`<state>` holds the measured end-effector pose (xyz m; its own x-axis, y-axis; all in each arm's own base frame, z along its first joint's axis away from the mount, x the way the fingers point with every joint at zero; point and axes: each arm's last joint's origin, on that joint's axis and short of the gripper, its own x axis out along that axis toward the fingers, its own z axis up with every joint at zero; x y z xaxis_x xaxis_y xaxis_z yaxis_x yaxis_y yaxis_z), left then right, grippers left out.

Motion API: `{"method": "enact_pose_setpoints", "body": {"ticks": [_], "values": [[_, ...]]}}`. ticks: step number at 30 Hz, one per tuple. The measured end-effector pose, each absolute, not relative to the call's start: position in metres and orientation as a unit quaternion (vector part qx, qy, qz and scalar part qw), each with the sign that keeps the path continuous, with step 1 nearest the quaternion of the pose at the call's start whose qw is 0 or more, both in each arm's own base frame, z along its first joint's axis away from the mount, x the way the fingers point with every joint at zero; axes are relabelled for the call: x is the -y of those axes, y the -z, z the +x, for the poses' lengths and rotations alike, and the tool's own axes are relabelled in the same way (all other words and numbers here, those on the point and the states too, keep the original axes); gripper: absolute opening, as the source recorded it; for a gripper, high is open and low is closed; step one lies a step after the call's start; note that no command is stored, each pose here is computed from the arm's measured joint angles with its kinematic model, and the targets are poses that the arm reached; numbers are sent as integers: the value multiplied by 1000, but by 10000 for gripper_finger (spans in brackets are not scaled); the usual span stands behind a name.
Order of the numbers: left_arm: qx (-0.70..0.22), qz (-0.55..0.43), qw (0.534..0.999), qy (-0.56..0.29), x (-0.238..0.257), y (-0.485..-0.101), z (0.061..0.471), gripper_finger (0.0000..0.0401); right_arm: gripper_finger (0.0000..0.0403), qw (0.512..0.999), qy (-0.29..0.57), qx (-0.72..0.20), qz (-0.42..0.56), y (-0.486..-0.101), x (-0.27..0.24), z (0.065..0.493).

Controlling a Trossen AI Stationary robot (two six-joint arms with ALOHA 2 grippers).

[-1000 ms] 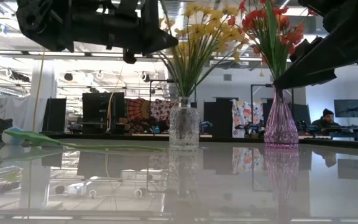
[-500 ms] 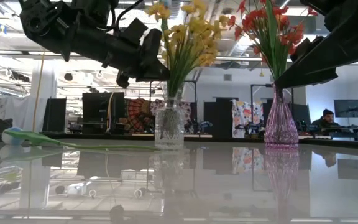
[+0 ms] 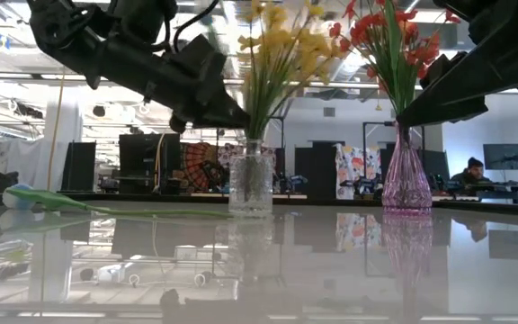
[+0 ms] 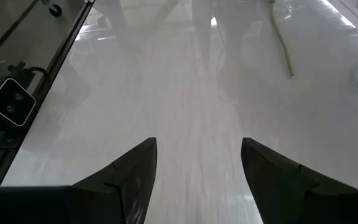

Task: Sort flowers into vase by color
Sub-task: Put the right white flower into the transparent flower vase, then put the white flower into the transparent flower vase

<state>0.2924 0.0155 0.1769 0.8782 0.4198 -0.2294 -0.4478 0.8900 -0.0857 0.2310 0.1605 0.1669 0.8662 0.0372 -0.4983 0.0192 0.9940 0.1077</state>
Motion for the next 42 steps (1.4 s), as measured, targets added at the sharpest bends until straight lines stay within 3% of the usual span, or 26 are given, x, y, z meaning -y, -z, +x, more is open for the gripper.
{"method": "enact_pose_setpoints", "body": {"ticks": [8, 14, 18, 25, 32, 38, 42], "values": [[-185, -69, 958, -208, -14, -210, 262, 190, 260, 964, -4, -259, 54, -167, -160, 231], [-307, -92, 938, -133, -7, -250, 225, 203, 260, 964, -4, -261, 53, -167, -160, 231], [-370, -121, 918, -79, 2, -256, 203, 203, 260, 964, -4, -261, 52, -167, -160, 231], [-459, -100, 881, -50, 24, -211, 192, 203, 260, 964, -7, -261, 43, -166, -160, 231], [-503, -9, 863, -53, 30, -155, 196, 203, 260, 965, -8, -260, 41, -167, -160, 231], [-553, 45, 828, -78, 29, -131, 203, 202, 260, 965, -7, -260, 44, -167, -160, 231], [-585, 38, 808, -48, 32, -130, 207, 156, 260, 965, -7, -258, 45, -167, -160, 231]]}}
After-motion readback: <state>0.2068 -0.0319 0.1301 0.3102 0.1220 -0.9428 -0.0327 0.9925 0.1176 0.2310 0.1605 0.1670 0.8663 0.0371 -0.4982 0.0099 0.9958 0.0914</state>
